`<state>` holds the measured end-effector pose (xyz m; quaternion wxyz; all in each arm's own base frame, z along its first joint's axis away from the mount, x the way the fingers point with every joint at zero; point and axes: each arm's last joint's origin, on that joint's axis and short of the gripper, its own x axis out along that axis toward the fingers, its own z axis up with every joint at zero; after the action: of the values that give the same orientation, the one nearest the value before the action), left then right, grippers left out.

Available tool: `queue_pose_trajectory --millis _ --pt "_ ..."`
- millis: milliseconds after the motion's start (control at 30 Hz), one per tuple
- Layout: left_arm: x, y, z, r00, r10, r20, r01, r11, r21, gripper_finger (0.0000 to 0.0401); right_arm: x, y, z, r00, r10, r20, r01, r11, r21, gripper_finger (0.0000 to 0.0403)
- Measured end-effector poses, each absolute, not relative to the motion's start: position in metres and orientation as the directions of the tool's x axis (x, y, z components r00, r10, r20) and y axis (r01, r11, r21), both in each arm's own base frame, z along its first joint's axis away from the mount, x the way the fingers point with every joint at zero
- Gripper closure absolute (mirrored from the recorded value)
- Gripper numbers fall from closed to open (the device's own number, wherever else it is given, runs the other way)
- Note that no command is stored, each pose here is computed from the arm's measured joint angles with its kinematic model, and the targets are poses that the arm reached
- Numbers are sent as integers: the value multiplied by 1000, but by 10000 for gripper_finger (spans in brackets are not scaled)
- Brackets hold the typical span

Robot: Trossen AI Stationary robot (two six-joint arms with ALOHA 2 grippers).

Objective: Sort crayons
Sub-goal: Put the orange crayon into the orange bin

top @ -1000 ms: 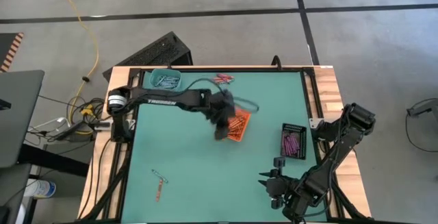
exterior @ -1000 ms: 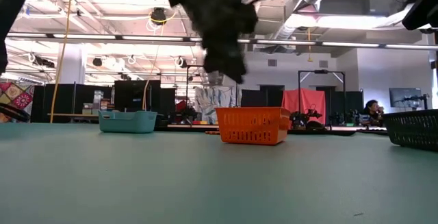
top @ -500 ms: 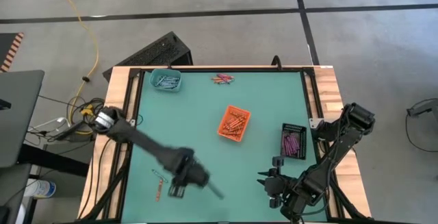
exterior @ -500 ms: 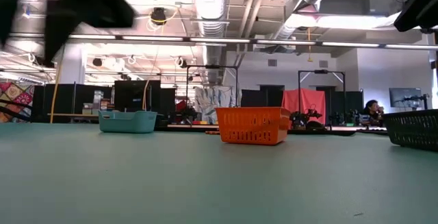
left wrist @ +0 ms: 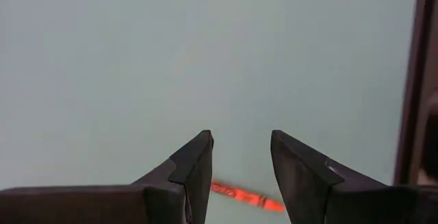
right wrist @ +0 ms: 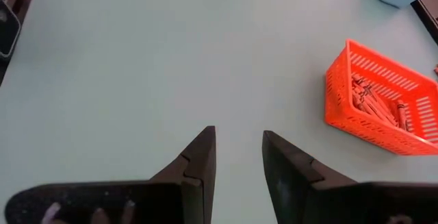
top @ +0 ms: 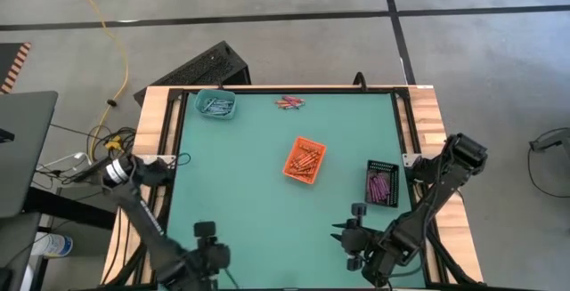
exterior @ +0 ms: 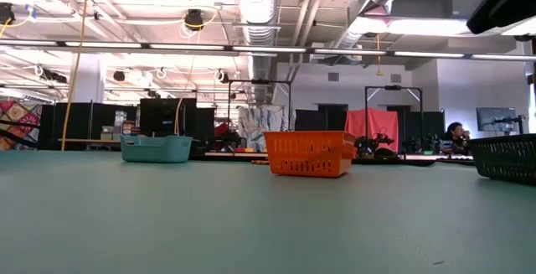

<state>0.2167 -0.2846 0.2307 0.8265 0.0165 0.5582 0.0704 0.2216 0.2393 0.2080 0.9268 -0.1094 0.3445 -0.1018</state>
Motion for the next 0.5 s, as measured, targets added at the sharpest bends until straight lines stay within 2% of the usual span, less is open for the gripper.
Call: queue_pose_trajectory --millis 167,367,500 --pt "187 -298 218 466 199 -862 -246 965 89 264 225 236 208 740 -271 -615 112 952 -285 284" --pt "154 -289 180 390 266 -882 -459 886 64 264 228 235 209 744 -270 -612 91 947 -308 284" --pt "143 -286 162 385 262 -885 -553 833 6 264 228 236 209 742 -268 -614 85 947 -311 284"
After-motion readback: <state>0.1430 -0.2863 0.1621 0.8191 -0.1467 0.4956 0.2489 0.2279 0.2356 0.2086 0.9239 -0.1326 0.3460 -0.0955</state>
